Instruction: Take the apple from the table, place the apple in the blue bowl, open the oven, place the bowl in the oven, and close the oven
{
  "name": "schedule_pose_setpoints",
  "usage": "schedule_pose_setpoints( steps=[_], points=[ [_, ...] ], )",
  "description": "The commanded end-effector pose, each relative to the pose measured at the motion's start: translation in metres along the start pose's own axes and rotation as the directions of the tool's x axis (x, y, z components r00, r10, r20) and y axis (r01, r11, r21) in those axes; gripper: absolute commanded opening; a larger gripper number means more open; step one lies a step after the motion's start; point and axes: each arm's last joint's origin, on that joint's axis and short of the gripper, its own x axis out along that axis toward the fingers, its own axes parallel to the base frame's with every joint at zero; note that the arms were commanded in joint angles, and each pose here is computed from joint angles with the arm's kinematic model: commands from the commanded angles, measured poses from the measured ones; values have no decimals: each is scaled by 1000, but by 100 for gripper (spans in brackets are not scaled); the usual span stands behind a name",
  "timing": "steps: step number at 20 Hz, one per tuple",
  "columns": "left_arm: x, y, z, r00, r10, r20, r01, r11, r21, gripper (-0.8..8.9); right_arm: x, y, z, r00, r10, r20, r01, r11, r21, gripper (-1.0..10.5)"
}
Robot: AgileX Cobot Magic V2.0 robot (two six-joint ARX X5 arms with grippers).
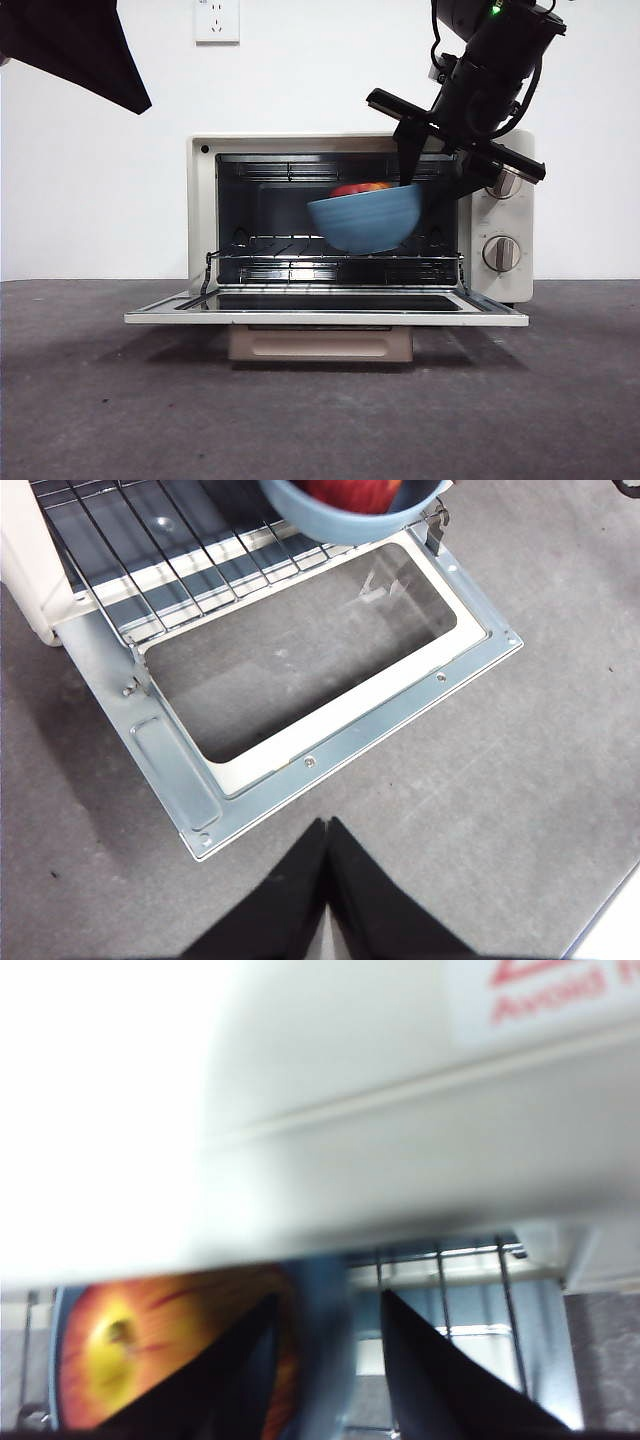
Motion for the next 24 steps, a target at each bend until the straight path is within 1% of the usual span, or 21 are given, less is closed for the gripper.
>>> schedule_pose_setpoints(
  steps=[1,6,14,20,22,24],
  points=[
    [1,-1,2,1000,-5,6,5,1000,8,7,4,8,0,1000,3,17,-3,1000,-5,175],
    [1,-1,2,1000,-5,5,5,1000,7,7,3,9,0,1000,3,19,-3,1000,-12,204],
    [1,-1,2,1000,-5,5,5,1000,7,7,-11,12,4,999,19,43,-18,999,-33,206],
    [1,-1,2,1000,-5,4,5,1000,7,7,-21,15,3,999,34,33,-32,998,-47,206],
    [1,-1,2,1000,-5,6,5,1000,8,7,-28,16,3,999,31,32,-29,998,-64,206],
    [1,0,3,1000,-3,21,3,1000,11,7,-39,17,5,998,29,59,-24,996,-83,206]
  ],
)
